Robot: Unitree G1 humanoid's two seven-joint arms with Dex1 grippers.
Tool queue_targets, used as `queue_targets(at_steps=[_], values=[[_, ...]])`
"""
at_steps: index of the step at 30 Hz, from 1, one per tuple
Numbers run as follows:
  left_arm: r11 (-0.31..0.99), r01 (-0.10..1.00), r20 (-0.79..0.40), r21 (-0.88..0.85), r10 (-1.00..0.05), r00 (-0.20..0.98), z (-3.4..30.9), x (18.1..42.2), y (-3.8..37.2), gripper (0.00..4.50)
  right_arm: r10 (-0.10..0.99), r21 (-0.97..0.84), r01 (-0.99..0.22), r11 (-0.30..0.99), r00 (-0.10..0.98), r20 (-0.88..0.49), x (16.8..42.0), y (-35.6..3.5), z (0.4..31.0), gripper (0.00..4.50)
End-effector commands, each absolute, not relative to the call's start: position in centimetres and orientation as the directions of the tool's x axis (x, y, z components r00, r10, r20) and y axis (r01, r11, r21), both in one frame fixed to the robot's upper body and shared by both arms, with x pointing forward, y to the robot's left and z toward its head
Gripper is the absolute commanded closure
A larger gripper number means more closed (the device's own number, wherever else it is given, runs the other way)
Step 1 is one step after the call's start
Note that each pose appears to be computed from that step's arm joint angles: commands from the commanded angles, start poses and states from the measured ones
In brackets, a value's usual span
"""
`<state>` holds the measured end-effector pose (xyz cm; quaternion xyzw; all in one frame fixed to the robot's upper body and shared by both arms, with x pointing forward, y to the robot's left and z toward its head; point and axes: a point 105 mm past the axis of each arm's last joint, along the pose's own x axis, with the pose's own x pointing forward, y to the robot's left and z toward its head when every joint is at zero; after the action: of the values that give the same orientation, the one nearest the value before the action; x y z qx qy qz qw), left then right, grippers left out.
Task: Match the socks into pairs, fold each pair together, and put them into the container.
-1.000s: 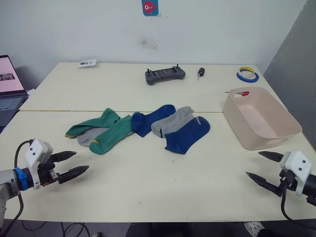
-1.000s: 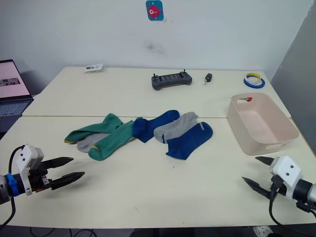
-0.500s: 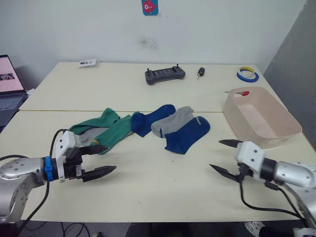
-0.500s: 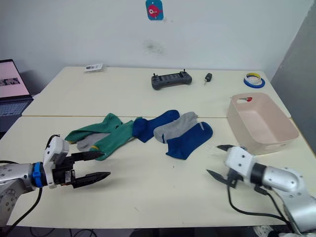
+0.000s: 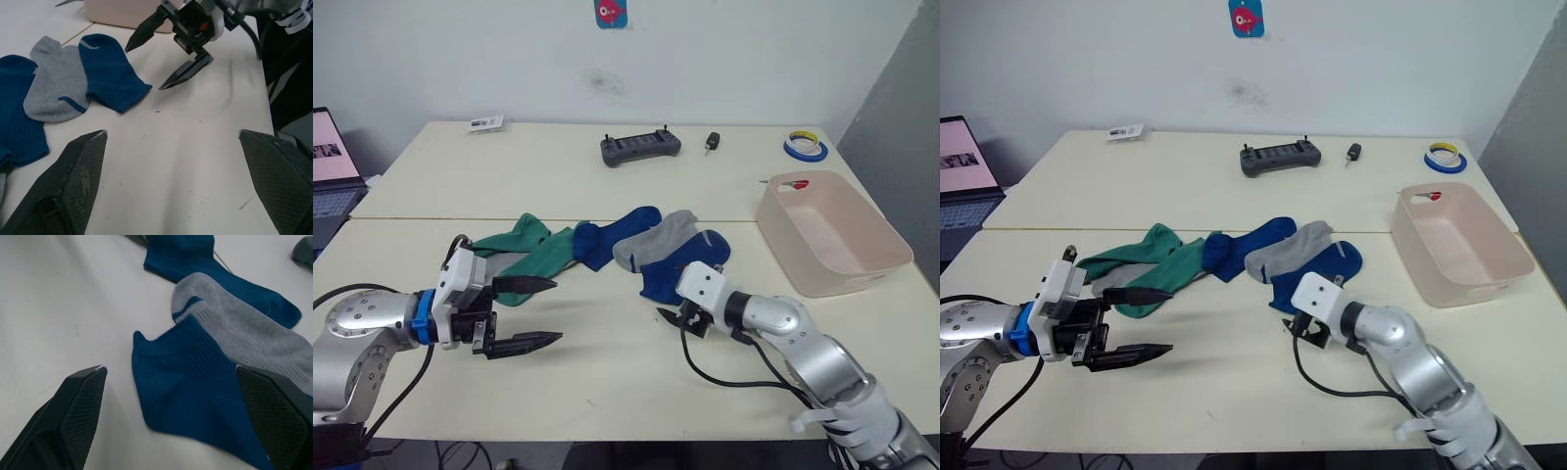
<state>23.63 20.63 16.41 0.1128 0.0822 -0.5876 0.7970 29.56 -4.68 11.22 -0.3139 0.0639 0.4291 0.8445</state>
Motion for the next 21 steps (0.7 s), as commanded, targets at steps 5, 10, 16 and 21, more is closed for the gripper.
queue_targets(at_steps=[5, 10, 16, 21], values=[[0.228, 0.968, -0.291, 0.103, -0.924, 0.249, 16.8, 23.6, 20.4, 0.00, 0.643, -0.564, -0.715, 0.414, 0.668, -0.375, 31.1, -2.7, 10.5, 0.00], [0.221, 0.970, -0.285, 0.105, -0.927, 0.242, 16.9, 23.7, 20.1, 0.00, 0.613, -0.565, -0.703, 0.432, 0.688, -0.388, 31.6, -2.8, 9.8, 0.55], [0.219, 0.970, -0.285, 0.106, -0.928, 0.240, 16.9, 23.7, 20.0, 0.00, 0.590, -0.540, -0.698, 0.471, 0.704, -0.395, 32.2, -3.2, 9.6, 2.58], [0.231, 0.967, -0.283, 0.110, -0.925, 0.253, 16.9, 23.9, 20.1, 0.00, 0.602, -0.530, -0.703, 0.474, 0.698, -0.387, 32.1, -3.3, 9.8, 4.29]])
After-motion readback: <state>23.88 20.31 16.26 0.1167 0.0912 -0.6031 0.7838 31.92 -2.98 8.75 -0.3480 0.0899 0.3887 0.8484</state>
